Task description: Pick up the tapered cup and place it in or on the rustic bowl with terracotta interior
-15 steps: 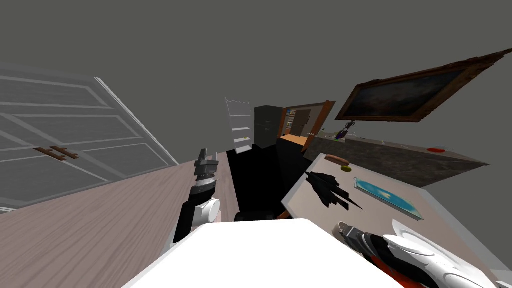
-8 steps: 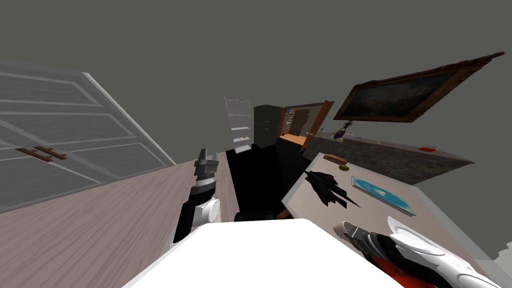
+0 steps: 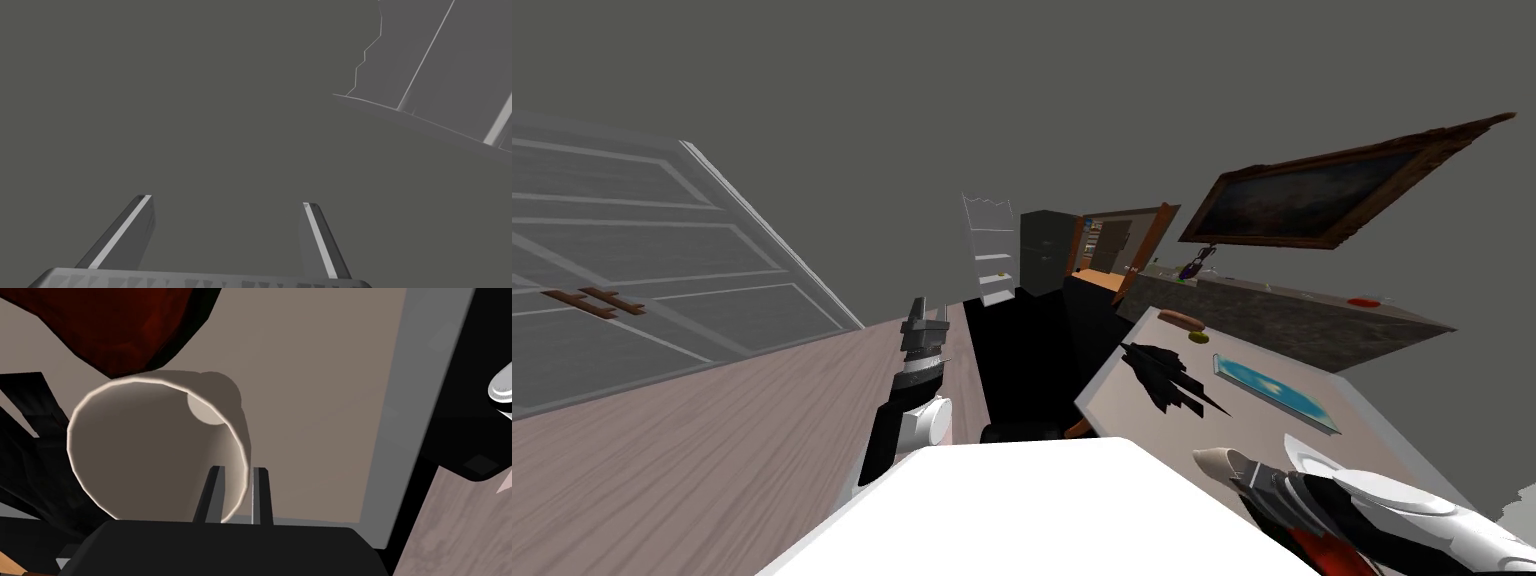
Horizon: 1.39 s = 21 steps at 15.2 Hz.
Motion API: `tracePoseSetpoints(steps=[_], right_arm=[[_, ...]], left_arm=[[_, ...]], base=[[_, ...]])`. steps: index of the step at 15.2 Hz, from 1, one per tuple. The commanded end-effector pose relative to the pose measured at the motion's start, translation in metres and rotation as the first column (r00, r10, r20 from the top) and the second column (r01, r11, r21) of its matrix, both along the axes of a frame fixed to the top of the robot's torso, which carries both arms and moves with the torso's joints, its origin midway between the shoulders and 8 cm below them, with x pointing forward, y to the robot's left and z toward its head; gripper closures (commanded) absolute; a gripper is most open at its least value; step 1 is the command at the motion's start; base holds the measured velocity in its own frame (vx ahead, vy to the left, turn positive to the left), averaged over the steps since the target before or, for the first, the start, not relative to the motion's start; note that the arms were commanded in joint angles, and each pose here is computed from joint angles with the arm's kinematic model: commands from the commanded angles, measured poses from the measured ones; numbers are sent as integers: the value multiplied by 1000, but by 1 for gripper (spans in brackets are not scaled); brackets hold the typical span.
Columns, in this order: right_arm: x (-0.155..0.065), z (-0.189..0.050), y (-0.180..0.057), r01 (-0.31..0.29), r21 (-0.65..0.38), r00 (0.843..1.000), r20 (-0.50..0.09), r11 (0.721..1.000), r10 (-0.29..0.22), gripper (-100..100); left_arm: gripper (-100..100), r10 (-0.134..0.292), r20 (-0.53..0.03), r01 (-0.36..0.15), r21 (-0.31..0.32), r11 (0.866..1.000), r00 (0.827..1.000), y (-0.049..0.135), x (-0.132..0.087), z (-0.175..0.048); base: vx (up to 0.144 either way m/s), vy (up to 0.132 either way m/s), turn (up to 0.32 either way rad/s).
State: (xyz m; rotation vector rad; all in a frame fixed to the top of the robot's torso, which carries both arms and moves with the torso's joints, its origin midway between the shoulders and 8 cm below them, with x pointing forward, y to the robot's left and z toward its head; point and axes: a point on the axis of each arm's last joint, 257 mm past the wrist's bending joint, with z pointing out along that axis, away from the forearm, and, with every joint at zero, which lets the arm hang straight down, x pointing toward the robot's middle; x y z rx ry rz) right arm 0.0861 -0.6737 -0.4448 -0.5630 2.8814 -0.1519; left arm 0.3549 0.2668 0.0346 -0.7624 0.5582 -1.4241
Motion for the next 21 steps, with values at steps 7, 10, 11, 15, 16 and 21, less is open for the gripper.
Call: tracePoseSetpoints(steps=[7, 10, 11, 15, 16, 21], right_arm=[[-24, 39, -30, -5, -28, 997, -80, 1000, 3, 100], [-31, 51, -38, -4, -36, 995, -103, 999, 0, 100], [-34, 57, -42, -3, -40, 994, -114, 999, -1, 100], [-48, 85, -60, 3, -61, 986, -164, 998, -13, 100], [-50, 91, -62, 4, -65, 985, -173, 998, -16, 100], [-63, 122, -79, 15, -89, 974, -223, 996, -35, 100]], left_arm=[[0, 0, 0, 0, 0, 1000, 1000, 0, 0, 0], [0, 0, 0, 0, 0, 1000, 1000, 0, 0, 0], [0, 0, 0, 0, 0, 1000, 1000, 0, 0, 0], [0, 0, 0, 0, 0, 1000, 1000, 0, 0, 0], [0, 0, 0, 0, 0, 1000, 1000, 0, 0, 0], [0, 0, 0, 0, 0, 1000, 1000, 0, 0, 0]], base=[[-7, -9, 0], [-9, -8, 0], [-8, -6, 5], [-11, -11, 2], [-10, -7, -4], [-8, -10, 3]])
